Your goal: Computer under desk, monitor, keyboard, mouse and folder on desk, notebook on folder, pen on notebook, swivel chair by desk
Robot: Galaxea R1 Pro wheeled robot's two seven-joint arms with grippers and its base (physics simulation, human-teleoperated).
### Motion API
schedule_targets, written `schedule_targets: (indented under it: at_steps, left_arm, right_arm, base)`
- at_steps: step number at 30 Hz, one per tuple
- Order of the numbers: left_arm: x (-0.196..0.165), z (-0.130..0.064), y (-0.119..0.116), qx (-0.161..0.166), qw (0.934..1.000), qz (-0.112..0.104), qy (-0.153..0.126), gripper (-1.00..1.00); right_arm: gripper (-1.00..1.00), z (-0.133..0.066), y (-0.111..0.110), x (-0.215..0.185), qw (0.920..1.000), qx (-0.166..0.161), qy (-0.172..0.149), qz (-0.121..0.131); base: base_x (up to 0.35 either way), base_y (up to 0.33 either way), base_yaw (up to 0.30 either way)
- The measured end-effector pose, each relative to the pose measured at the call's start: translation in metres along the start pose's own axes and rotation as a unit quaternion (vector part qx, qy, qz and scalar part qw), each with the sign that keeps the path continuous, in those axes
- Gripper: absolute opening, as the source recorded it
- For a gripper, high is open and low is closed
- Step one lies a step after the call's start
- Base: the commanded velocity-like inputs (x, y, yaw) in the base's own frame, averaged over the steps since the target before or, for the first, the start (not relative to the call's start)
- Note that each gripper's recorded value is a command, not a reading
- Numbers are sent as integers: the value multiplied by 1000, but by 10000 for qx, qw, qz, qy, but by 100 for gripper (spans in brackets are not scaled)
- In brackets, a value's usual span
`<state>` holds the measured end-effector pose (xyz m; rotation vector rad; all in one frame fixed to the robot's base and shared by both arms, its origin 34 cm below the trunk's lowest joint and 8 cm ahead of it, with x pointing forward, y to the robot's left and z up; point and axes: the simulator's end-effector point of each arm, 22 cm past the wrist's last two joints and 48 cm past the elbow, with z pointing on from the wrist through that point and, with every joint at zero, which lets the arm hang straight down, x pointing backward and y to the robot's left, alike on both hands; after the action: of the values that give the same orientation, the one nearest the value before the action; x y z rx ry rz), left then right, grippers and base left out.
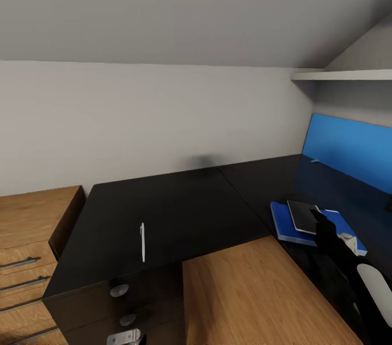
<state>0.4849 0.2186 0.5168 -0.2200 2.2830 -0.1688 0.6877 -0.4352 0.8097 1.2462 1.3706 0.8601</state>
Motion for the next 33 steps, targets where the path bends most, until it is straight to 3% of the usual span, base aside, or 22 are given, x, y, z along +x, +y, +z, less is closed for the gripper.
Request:
schedule_targets:
  at_steps: [33]
  left_arm:
    - [1,0,0,-5,10000,0,9,100]
  right_arm:
    - [100,0,1,2,10000,-12,17,-11]
  base:
    - [-18,0,0]
